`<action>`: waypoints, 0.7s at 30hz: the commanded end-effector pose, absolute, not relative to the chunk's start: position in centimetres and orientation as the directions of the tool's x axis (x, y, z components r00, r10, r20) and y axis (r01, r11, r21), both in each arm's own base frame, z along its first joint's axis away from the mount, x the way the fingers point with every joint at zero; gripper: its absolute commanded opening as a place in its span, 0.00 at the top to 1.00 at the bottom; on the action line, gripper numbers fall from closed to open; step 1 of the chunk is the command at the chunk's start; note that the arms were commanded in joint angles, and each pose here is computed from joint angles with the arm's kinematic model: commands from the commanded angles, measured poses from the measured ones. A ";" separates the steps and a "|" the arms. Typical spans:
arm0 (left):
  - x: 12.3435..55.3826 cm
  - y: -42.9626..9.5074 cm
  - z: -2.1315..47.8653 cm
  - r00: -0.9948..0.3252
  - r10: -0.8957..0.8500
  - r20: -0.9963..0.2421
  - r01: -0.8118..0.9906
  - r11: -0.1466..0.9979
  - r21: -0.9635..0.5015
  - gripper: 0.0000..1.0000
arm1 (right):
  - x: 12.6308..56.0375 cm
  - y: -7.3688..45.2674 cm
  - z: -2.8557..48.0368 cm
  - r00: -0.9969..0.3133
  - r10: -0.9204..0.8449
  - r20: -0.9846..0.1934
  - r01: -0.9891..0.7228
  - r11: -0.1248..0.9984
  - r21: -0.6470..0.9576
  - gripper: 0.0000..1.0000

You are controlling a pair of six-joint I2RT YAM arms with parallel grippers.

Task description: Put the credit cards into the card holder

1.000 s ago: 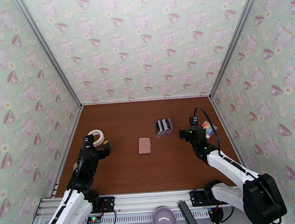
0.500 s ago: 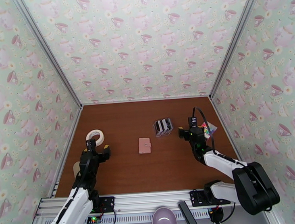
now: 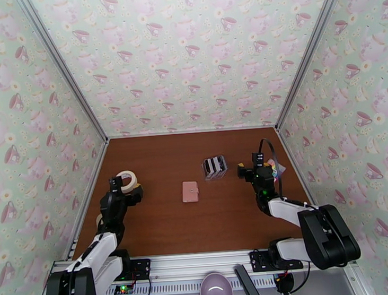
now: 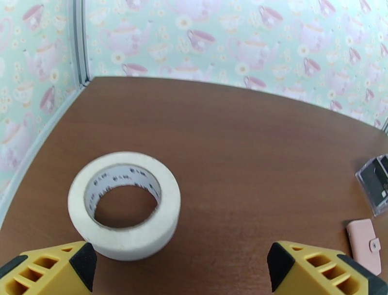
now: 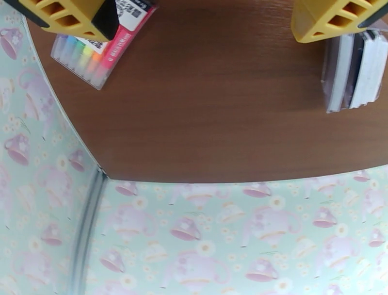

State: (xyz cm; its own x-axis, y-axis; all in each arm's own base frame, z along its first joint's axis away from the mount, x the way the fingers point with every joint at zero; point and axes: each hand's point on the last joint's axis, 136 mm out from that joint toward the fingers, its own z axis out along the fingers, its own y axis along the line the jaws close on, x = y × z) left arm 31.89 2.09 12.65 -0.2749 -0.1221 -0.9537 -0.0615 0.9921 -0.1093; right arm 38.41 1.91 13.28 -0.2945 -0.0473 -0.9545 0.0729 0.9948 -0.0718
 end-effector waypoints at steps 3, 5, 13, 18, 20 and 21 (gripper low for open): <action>32.6 2.5 14.6 -0.189 -0.136 -0.972 -0.025 0.991 -0.134 0.00 | 38.9 2.2 14.1 -0.248 -0.052 -0.967 0.057 0.996 -0.068 0.00; 33.2 2.3 14.8 -0.172 -0.142 -0.975 -0.005 0.990 -0.144 0.00 | 38.9 1.8 14.4 -0.217 -0.062 -0.974 0.073 0.994 -0.080 0.00; 38.2 2.0 14.5 -0.184 -0.156 -0.971 0.053 0.984 -0.168 0.00 | 40.5 0.8 11.8 -0.237 -0.002 -0.971 0.055 0.998 -0.016 0.00; 39.7 -0.4 12.4 -0.265 -0.054 -0.963 0.108 0.990 -0.085 0.00 | 40.6 1.1 11.5 -0.256 0.002 -0.967 0.011 1.000 -0.001 0.00; 40.2 -1.4 11.8 -0.282 0.014 -0.959 0.094 0.995 -0.013 0.00 | 40.7 1.1 11.6 -0.255 0.006 -0.967 0.005 1.000 0.005 0.00; 39.9 -1.3 11.1 -0.303 0.013 -0.953 0.085 0.996 -0.013 0.00 | 40.7 1.1 11.5 -0.256 0.007 -0.967 0.004 1.000 0.006 0.00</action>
State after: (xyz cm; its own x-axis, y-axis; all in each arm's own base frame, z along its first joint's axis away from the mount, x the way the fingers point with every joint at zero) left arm 39.76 -1.03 11.92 -0.2819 -0.0665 -0.9571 0.0945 0.9908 -0.0967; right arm 40.01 0.34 10.63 -0.2835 -0.0141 -0.9589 0.0452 0.9986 -0.0280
